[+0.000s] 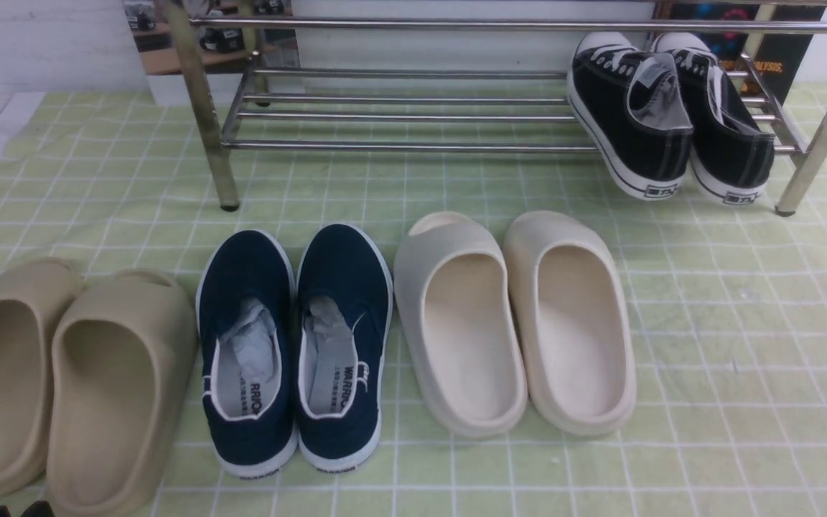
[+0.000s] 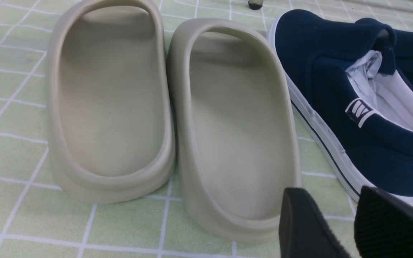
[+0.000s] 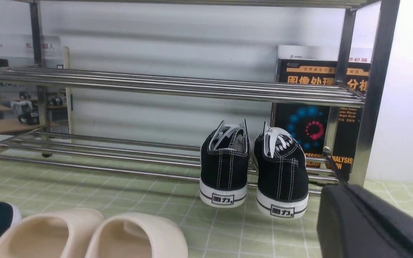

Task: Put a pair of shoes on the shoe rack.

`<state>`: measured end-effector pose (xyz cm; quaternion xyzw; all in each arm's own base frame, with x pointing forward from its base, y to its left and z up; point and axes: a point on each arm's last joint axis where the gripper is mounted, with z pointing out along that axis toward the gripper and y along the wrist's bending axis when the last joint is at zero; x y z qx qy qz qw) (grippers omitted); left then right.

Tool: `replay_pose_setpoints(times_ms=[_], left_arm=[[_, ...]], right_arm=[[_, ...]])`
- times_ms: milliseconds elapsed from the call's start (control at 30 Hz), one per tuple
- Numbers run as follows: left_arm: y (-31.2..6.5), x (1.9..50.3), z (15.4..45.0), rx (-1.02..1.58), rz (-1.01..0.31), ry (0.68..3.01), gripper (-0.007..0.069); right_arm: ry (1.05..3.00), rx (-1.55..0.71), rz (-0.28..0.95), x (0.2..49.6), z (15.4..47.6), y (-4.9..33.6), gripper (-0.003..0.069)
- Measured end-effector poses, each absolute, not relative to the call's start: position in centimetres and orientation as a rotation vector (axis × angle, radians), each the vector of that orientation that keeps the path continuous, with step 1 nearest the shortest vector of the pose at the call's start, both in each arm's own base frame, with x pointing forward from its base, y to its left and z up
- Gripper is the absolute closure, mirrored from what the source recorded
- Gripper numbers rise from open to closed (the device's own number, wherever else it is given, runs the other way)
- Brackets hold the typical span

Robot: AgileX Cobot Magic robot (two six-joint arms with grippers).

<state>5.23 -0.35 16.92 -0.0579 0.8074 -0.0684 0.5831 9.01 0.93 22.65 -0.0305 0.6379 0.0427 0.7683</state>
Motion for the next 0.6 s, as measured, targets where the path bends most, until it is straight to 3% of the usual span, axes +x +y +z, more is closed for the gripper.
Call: replay_pose_setpoints(times_ms=[400,600], left_arm=[[-0.3,5.2,16.9,-0.135,-0.160,1.885,0.0387],[-0.4,5.2,16.9,-0.136,-0.161,1.885,0.0386]], right_arm=[[1.460,-0.123,0.116,8.9,21.6,1.4,0.0654],[1.344,-0.136,0.064,7.1,22.4,1.0,0.0651]])
